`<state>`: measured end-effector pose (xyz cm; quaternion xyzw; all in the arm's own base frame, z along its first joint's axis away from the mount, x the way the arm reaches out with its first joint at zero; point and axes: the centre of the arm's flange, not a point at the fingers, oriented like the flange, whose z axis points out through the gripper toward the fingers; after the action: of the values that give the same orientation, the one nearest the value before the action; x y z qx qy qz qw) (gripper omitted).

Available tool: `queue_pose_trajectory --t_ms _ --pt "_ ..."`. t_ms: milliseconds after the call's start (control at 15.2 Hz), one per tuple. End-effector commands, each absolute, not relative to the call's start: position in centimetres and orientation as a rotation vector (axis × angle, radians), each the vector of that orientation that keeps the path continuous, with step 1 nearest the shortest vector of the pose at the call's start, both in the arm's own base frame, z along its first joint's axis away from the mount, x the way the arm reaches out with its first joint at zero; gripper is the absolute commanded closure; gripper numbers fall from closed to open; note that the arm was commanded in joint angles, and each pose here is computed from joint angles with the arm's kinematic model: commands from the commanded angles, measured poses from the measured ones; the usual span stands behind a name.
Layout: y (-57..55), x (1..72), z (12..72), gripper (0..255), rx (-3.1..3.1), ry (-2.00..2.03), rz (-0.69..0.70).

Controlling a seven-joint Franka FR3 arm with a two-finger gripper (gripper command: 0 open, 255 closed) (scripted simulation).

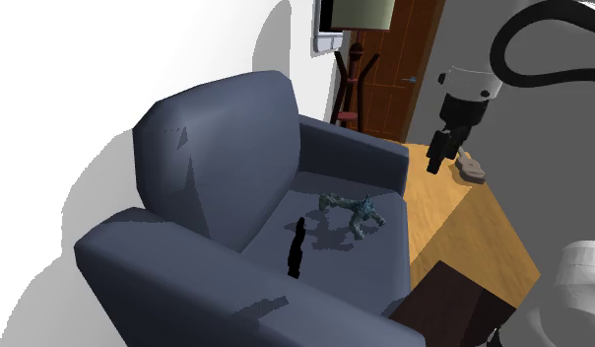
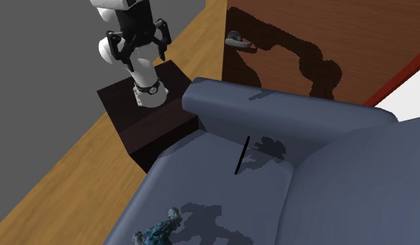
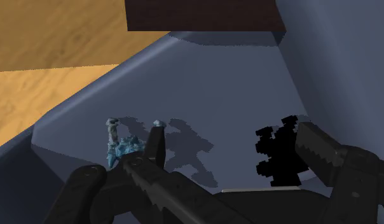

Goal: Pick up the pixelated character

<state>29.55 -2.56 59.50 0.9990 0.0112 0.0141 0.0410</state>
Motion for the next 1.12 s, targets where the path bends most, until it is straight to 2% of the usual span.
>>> queue_pose_trajectory --t_ms 0,1056 --pt "-2.6 29.5 59.5 0 3.059 0.034 0.043" --pt "10.1 40.8 47.5 0 3.003 -0.778 0.015"
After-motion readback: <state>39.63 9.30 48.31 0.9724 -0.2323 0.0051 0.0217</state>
